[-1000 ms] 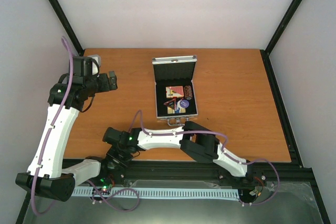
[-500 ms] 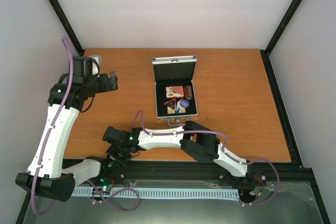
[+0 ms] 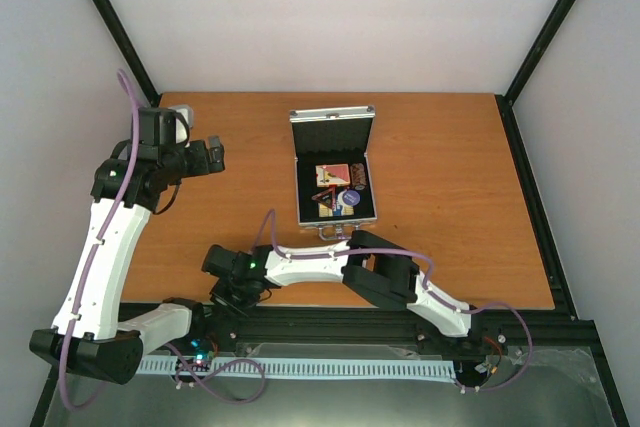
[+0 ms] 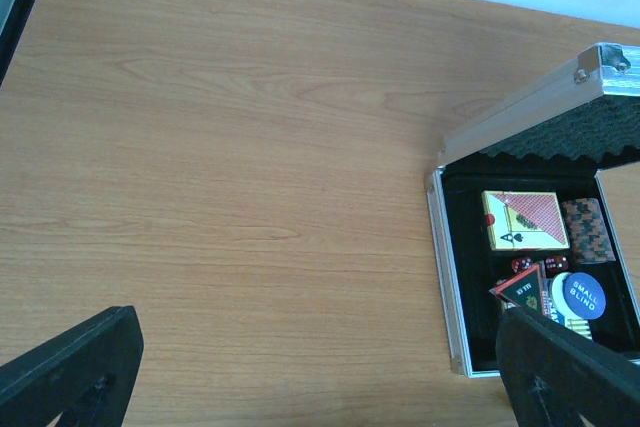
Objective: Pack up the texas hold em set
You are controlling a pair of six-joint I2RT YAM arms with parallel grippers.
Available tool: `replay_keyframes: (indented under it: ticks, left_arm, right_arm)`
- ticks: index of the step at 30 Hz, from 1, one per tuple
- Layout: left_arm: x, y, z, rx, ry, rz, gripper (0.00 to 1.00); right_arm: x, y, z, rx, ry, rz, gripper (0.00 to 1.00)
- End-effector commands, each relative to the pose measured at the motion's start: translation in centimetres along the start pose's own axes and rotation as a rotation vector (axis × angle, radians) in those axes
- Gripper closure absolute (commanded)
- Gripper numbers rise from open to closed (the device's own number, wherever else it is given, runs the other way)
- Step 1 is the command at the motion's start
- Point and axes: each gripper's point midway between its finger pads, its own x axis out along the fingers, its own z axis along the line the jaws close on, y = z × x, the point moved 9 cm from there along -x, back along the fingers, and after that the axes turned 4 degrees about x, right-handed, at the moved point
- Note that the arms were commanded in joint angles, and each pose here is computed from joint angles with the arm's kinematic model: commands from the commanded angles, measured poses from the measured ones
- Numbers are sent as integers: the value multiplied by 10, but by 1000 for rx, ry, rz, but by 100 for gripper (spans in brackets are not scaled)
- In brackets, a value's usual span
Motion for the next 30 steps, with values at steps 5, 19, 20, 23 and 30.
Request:
replay_keyframes:
  ticks: [5,19,20,23,30]
  left_arm:
    - [-6,-3,-1,14,5,-27,0]
    - [-10,-7,-1,16,3,-29,0]
    - [-10,-7,-1,17,1,-28,0]
    - [-7,-4,0,21,-10,-17,0]
    - [-7,-3,1,20,-16,-24,0]
  right_arm:
    - [-16,11,3,-45,24,-32,70]
    - [6,21,35,-114,-48,50,65]
    - [11,20,35,-112,-33,65,65]
    - [15,27,34,-121,-14,80,65]
    - [10,32,25,-128,27,76,64]
